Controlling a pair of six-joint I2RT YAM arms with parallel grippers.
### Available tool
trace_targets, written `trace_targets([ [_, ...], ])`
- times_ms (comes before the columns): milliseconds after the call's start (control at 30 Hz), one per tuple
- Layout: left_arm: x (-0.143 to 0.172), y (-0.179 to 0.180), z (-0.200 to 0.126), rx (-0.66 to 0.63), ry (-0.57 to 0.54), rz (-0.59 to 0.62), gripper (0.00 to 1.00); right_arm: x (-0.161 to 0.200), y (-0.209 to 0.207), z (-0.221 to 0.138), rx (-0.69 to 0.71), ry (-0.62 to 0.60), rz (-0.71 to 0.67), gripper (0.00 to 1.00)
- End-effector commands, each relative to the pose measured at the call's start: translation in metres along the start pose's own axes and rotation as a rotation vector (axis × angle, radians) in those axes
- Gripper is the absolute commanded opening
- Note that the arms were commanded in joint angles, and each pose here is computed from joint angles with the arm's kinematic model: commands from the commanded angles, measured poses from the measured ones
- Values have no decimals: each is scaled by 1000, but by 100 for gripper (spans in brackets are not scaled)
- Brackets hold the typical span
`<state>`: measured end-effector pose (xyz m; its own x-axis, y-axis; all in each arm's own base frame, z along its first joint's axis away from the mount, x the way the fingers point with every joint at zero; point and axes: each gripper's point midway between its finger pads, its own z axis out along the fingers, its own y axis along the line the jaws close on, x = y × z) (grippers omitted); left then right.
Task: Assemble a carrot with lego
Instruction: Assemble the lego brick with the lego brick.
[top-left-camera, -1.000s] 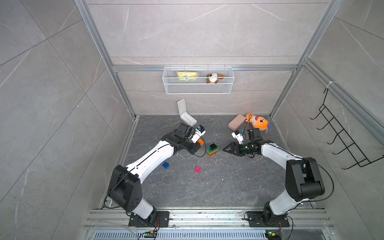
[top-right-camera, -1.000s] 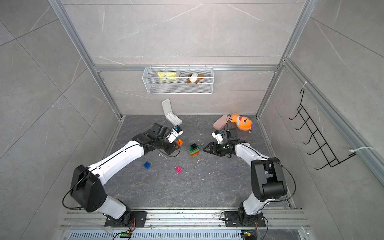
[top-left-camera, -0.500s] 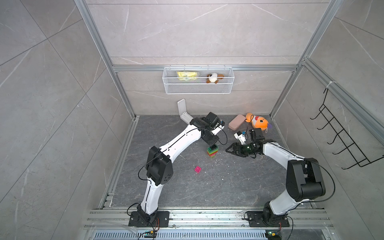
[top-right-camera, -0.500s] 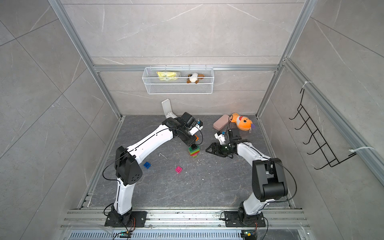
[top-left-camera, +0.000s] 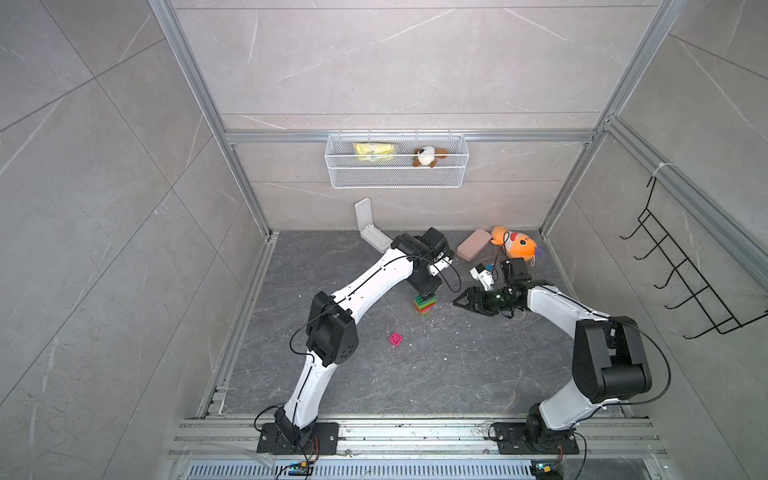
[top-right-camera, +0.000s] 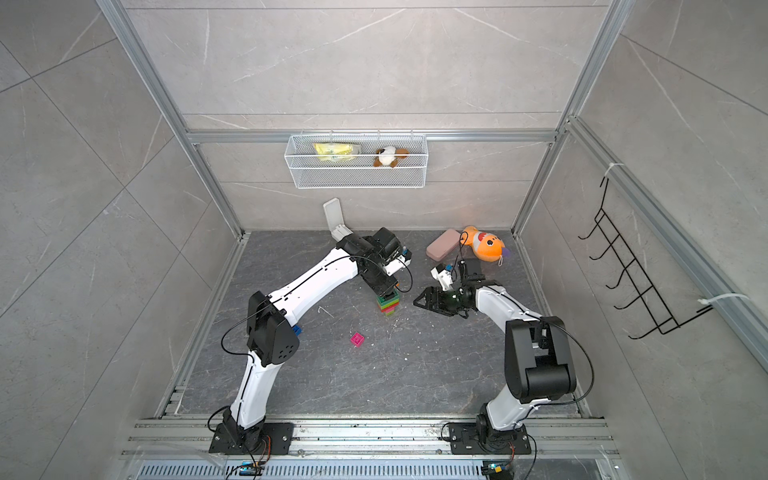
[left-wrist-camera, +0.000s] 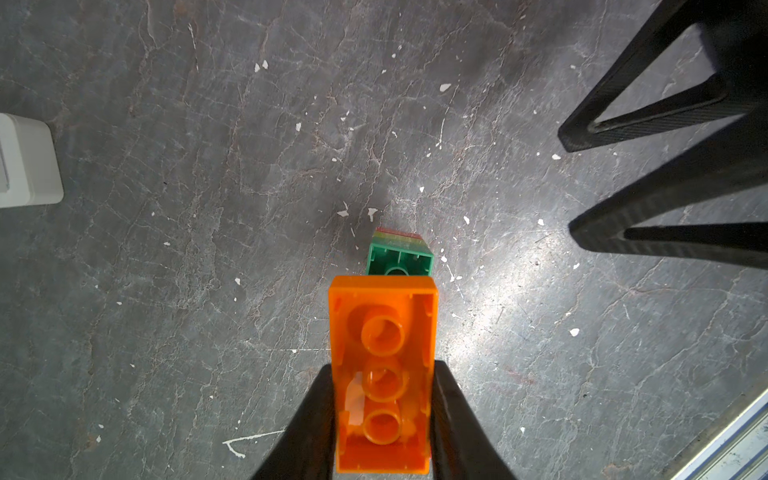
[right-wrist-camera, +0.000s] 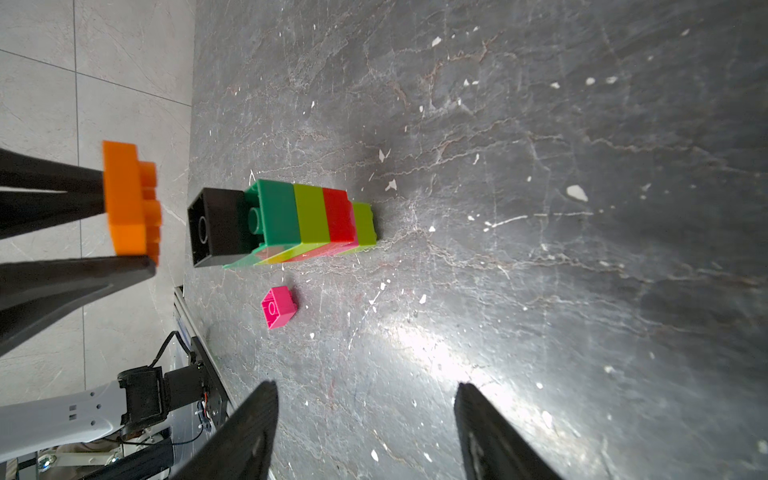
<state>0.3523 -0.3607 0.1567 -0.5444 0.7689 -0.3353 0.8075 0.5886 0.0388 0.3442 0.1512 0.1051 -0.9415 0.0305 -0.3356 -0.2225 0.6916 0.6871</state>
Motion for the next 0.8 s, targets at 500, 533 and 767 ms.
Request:
trace_targets([
  [500, 3, -4, 4, 0, 34, 50, 14, 8, -6, 1, 9, 15, 3, 70],
  [533, 3, -4, 4, 0, 34, 51, 14, 7, -6, 0, 10, 14, 3, 70],
  [767, 4, -4, 7, -7, 43, 57, 14, 8, -7, 2, 10, 17, 5, 70],
])
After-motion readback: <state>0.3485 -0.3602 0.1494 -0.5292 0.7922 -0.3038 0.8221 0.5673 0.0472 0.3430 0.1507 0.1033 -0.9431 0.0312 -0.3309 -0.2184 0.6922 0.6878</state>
